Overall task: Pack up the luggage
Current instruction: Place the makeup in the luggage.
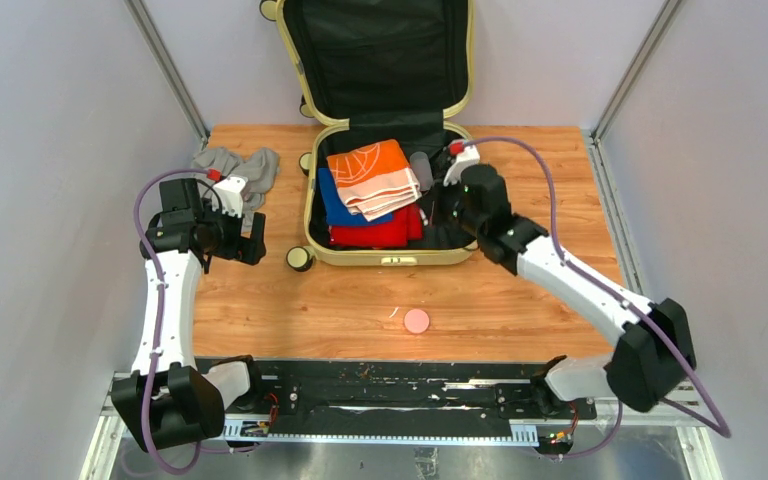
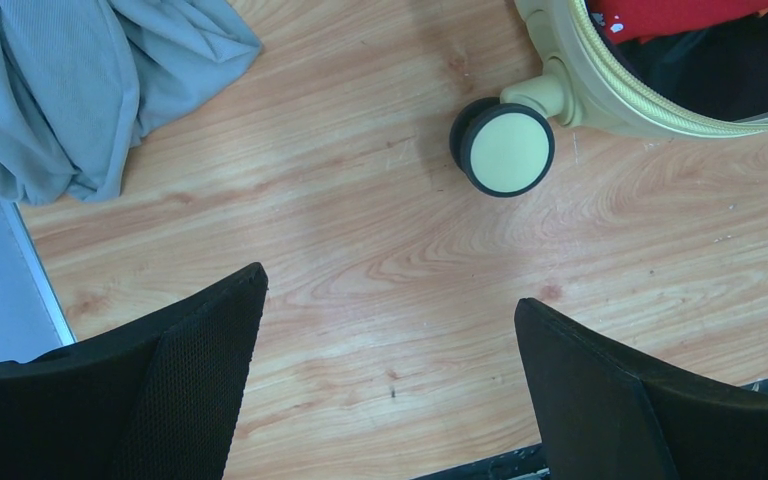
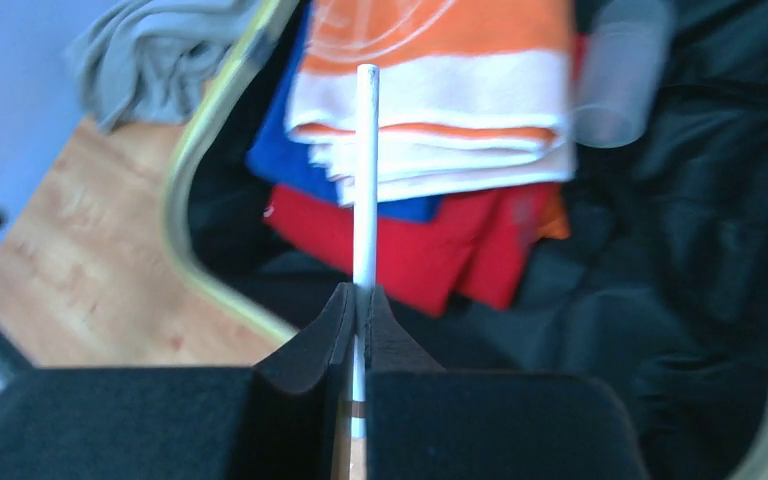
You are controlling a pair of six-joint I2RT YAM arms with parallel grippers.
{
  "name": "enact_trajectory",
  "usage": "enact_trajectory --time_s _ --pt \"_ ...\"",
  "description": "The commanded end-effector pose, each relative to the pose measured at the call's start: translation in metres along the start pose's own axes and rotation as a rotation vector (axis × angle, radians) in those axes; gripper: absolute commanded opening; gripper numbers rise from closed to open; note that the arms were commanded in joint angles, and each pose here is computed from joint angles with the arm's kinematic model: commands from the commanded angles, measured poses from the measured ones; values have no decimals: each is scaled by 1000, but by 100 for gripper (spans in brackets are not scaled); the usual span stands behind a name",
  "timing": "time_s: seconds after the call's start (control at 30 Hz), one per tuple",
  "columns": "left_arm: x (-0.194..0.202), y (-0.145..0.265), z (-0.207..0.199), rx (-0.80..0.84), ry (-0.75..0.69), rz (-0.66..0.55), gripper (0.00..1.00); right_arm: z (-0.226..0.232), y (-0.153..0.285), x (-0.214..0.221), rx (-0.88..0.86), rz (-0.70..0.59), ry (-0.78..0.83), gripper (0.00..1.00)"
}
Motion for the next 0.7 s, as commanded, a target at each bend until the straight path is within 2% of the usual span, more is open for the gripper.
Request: enact_trajectory --time_s 0.0,0.2,0.43,0.67 --pt "-4 3 -1 20 11 -8 100 -55 -30 -7 148 94 -74 0" --pt "-4 1 -1 25 9 -3 100 -125 -90 -15 294 164 -113 0" --pt "0 -1 0 22 0 9 100 -165 -139 -6 386 243 -131 2" --pt "4 -3 1 22 -7 20 100 -173 -140 -9 407 275 -129 60"
Point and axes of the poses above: each gripper's point midway between its finger pads, its own y axis back along the fingers, its own z axis along the line the jaws close on, x = y × z, the point moved 7 cm from there along y, back along the fingers, and after that the axes turned 4 degrees about y, right-handed, at the moved point
